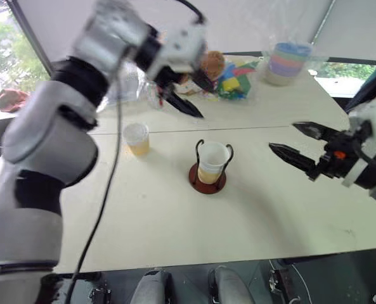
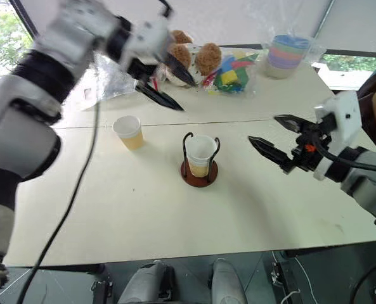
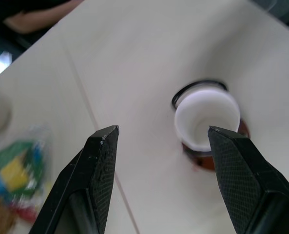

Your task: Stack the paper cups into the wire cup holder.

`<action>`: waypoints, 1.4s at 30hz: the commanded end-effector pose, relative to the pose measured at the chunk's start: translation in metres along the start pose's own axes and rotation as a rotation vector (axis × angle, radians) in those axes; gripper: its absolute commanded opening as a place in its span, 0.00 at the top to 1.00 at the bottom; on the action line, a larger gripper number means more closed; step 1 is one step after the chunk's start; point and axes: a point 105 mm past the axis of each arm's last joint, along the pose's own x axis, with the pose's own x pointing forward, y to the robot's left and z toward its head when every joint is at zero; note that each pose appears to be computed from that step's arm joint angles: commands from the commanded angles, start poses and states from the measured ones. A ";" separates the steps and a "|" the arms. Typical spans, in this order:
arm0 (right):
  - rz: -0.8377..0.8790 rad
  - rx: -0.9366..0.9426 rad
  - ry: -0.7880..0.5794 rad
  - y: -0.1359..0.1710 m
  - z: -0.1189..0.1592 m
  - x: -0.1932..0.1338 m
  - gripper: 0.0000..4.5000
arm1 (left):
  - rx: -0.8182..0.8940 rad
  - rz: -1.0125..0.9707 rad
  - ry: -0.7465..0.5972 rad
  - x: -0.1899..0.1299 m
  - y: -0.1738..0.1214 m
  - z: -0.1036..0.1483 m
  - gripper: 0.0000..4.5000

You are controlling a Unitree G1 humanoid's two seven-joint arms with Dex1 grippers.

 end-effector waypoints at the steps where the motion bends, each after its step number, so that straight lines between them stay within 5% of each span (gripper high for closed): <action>1: 0.198 -0.052 -0.045 0.031 0.019 0.016 0.12 | -0.129 0.123 0.135 -0.025 -0.013 -0.057 0.34; 7: 0.301 -0.062 -0.030 0.040 0.016 0.033 0.12 | -0.202 0.206 0.250 -0.027 -0.037 -0.112 0.34; 15: 0.267 -0.048 -0.013 0.035 0.009 0.036 0.12 | -0.233 0.200 0.277 -0.014 -0.042 -0.124 0.34; 25: 0.159 -0.020 0.006 0.028 0.002 0.027 0.12 | -0.233 0.083 0.223 -0.005 -0.042 -0.106 0.34; 34: 0.108 -0.013 0.010 0.023 -0.001 0.023 0.12 | -0.237 -0.052 0.311 0.010 -0.062 -0.123 0.34; 37: 0.095 -0.012 0.012 0.021 -0.001 0.023 0.12 | -0.196 -0.050 0.362 0.017 -0.064 -0.130 0.52; 41: 0.083 -0.013 0.018 0.019 -0.001 0.021 0.12 | -0.179 -0.043 0.368 0.021 -0.062 -0.131 0.98; 42: 0.080 -0.013 0.020 0.018 -0.001 0.020 0.12 | -0.181 -0.043 0.360 0.022 -0.062 -0.130 0.99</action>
